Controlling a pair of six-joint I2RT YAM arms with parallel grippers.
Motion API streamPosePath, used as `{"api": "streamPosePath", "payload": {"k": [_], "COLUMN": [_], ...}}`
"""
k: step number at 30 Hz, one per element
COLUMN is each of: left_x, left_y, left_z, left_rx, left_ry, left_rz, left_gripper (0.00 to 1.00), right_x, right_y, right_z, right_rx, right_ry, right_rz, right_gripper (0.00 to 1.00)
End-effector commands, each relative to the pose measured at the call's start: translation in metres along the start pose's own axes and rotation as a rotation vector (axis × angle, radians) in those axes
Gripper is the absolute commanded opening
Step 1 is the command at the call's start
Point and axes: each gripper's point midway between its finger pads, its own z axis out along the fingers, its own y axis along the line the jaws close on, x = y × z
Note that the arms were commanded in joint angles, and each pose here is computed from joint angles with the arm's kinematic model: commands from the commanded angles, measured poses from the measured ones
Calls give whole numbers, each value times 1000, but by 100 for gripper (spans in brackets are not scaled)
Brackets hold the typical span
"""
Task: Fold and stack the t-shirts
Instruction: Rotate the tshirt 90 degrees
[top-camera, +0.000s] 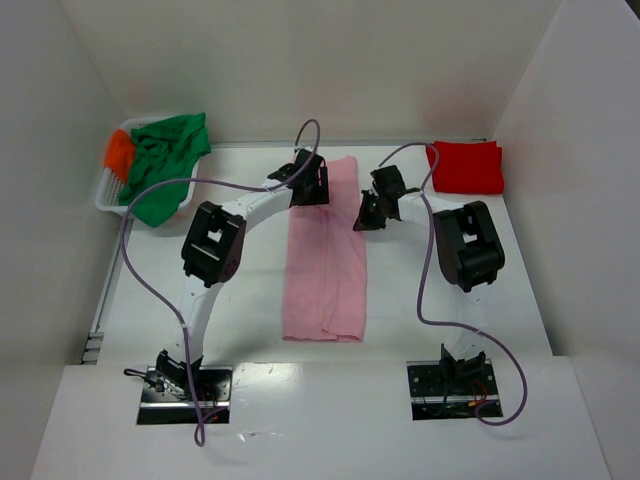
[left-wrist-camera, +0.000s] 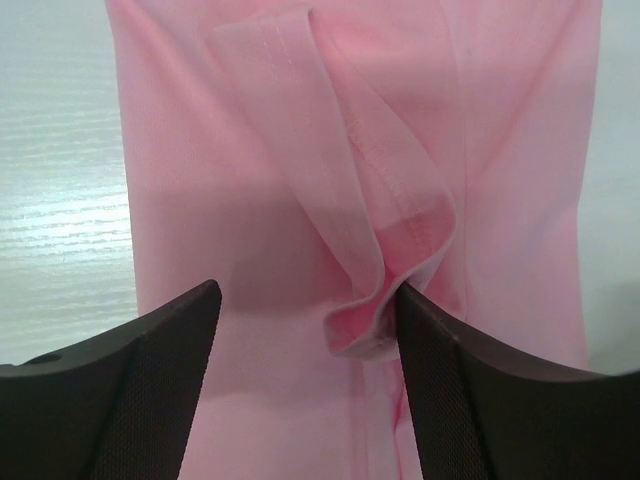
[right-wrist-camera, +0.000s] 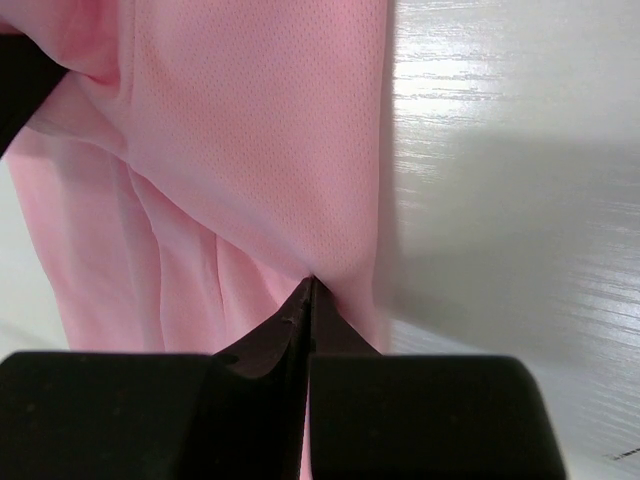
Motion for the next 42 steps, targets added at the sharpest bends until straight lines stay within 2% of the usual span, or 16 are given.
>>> {"api": "streamPosePath", "payload": {"k": [1, 9, 11, 12, 14, 16, 18, 19, 20, 24, 26, 27, 28, 32, 41, 42], "left_x": [-56, -103, -115, -108, -120, -118, -102, -118, -118, -104, -102, -89, -96, -81, -84, -84], "left_y": [-16, -3, -4, -4, -12, -22, -26, -38, -40, -36, -27, -17, -15, -3, 6, 6], "left_z": [-19, -18, -28, -27, -30, -24, -3, -9, -1, 16, 24, 35, 33, 37, 34, 34], "left_rx": [83, 99, 136, 152, 212, 285, 298, 339, 341, 280, 227, 177, 149, 96, 60, 60], "left_ry": [-127, -203, -250, -254, -287, -256, -185, -206, -191, -142, -137, -97, -105, -56, -76, -76], "left_rz": [-53, -90, -101, -113, -128, -129, -119, -116, -105, -92, -70, -58, -60, -37, -10, -10], "left_gripper": [78, 81, 85, 86, 86, 86, 80, 73, 72, 70, 65, 63, 60, 60, 66, 66], "right_x": [22, 11, -9, -15, -27, -38, -39, -40, -40, -38, -39, -40, -48, -64, -126, -121], "right_y": [-18, -20, -8, -3, 5, 12, 11, 13, 14, 15, 14, 15, 17, 19, 53, 47], "right_z": [19, 17, 3, -2, -8, -12, -6, -2, -1, 3, 6, 8, 10, 13, 10, 20], "right_rx": [86, 126, 116, 109, 93, 82, 87, 82, 76, 67, 68, 67, 68, 87, 27, 38], "right_ry": [58, 41, 3, -10, -40, -61, -52, -42, -33, -27, -26, -27, -44, -74, -188, -167], "right_rz": [-16, -18, -35, -38, -44, -48, -46, -45, -35, -25, -25, -25, -28, -31, -64, -60], "right_gripper": [0, 0, 0, 0, 0, 1, 1, 1, 1, 1, 1, 1, 2, 4, 4, 4]}}
